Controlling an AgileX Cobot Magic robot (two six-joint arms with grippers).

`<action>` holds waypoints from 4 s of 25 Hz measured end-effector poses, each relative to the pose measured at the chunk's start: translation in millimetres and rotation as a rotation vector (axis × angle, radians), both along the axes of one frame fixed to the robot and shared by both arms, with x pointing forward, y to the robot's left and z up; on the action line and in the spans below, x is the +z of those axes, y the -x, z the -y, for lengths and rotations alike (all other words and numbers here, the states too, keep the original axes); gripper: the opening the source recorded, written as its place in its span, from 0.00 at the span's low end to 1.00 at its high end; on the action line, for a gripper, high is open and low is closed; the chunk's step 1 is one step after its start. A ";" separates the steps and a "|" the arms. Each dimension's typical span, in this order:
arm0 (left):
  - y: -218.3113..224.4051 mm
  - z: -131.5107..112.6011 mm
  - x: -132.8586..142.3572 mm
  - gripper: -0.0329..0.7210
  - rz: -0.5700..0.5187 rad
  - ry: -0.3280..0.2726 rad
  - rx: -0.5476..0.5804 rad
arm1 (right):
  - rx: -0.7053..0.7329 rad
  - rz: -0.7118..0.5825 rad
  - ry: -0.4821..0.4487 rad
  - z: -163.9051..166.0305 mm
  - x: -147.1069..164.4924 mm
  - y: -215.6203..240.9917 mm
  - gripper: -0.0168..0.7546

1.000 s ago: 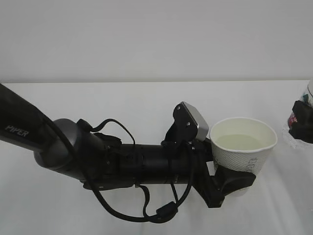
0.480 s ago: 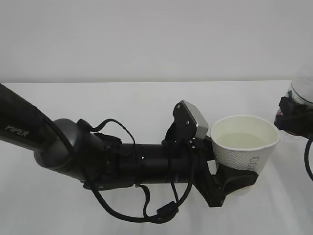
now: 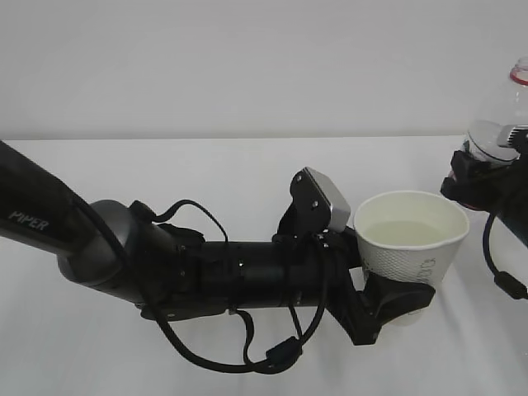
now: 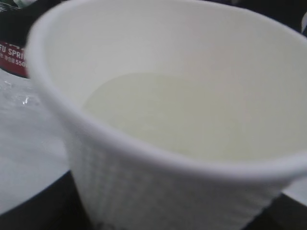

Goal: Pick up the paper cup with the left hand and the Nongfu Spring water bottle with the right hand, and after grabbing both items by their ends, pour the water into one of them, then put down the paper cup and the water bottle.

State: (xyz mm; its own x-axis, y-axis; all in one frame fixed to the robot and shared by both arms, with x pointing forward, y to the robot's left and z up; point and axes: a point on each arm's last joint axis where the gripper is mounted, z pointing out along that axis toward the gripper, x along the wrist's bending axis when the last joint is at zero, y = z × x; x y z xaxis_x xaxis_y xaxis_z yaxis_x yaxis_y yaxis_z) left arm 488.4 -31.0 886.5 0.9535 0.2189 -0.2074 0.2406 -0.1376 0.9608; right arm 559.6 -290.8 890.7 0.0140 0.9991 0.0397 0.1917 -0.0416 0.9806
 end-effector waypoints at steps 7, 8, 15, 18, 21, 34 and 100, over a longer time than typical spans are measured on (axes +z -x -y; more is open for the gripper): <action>-0.4 0.0 0.6 0.73 -0.002 0.008 0.004 | 0.012 0.000 0.003 -1.6 -11.1 -17.5 0.54; -0.5 0.0 0.7 0.73 -0.003 0.008 0.006 | 0.011 -0.005 0.003 -1.6 -13.1 -18.0 0.54; -0.5 0.0 0.7 0.73 -0.003 0.008 0.006 | 0.004 -0.038 0.003 -0.9 -26.0 -17.5 0.54; -0.5 0.0 0.7 0.73 -0.003 0.008 0.006 | 0.002 -0.033 0.002 -0.8 -25.7 -17.6 0.54; -0.5 0.0 0.7 0.73 -0.003 0.008 0.006 | 0.002 -0.033 0.002 -0.8 -25.7 -17.6 0.56; -0.7 0.0 0.7 0.73 -0.004 0.009 0.008 | -0.010 -0.031 -0.001 0.2 -25.8 -17.7 0.77; -3.2 -0.5 1.0 0.73 -0.016 0.015 0.039 | 0.024 0.049 0.002 0.7 38.5 79.7 0.81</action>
State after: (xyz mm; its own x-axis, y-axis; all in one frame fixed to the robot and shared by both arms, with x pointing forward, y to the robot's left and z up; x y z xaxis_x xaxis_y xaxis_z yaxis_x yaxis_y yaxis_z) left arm 491.6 -30.5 887.4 0.9407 0.2528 -0.2263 0.2612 -0.1137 0.9586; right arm 479.9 -291.6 929.1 -0.0122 0.9992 0.0377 0.1447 -0.0355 0.9888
